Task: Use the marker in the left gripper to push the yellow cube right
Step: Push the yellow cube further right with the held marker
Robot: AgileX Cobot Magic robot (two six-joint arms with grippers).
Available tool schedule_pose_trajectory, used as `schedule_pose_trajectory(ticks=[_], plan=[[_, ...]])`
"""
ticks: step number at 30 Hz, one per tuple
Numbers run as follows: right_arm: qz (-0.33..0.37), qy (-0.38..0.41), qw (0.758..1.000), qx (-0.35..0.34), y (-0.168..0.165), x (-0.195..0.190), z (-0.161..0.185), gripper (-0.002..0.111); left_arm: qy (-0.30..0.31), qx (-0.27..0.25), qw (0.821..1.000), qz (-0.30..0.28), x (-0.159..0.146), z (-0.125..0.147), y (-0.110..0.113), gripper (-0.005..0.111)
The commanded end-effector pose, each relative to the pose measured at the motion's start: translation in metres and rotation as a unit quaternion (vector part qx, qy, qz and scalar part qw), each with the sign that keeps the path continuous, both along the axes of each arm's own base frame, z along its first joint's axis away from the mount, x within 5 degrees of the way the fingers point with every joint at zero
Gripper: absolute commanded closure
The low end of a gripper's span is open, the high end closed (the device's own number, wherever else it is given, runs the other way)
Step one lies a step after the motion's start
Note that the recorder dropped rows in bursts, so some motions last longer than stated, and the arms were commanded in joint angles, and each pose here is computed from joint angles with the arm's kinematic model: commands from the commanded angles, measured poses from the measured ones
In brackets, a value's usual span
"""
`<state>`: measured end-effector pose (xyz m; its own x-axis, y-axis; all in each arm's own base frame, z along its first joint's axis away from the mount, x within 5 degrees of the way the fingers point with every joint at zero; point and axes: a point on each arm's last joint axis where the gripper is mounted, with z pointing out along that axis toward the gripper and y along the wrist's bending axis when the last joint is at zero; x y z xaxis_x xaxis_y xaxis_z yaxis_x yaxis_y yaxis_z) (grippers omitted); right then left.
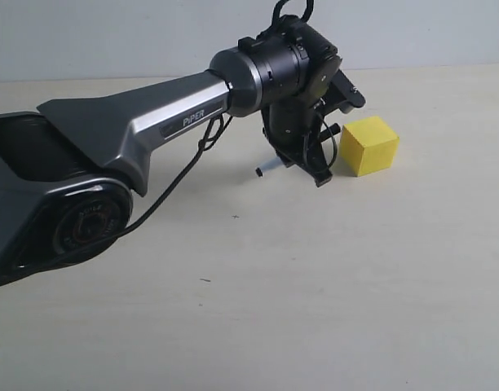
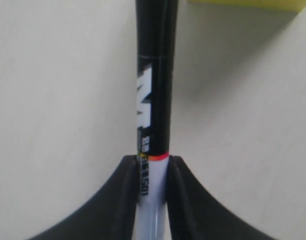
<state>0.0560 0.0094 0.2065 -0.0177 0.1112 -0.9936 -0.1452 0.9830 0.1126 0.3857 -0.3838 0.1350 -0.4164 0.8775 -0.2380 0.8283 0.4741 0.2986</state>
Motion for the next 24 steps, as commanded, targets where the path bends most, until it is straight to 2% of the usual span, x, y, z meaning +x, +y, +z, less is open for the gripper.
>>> schedule_pose_trajectory(ticks=[1,4,9,14,20,24], plan=[[0.0,-0.003,1.0,-0.002,0.0,0.0,-0.001,0.108,0.016,0.012,0.999,0.027,0.008,-0.017,0.009,0.107],[0.0,-0.003,1.0,-0.002,0.0,0.0,-0.001,0.108,0.016,0.011,0.999,0.026,0.008,-0.023,0.008,0.107],[0.0,-0.003,1.0,-0.002,0.0,0.0,-0.001,0.108,0.006,-0.032,0.999,0.027,0.01,-0.023,0.001,0.107],[0.0,-0.003,1.0,-0.002,0.0,0.0,-0.001,0.108,0.002,-0.047,0.999,0.021,0.01,-0.022,-0.003,0.107],[0.0,-0.003,1.0,-0.002,0.0,0.0,-0.001,0.108,-0.012,-0.101,0.995,0.001,0.006,-0.001,-0.02,0.107],[0.0,-0.003,1.0,-0.002,0.0,0.0,-0.001,0.108,-0.02,-0.105,0.994,-0.001,0.006,0.001,-0.022,0.107]])
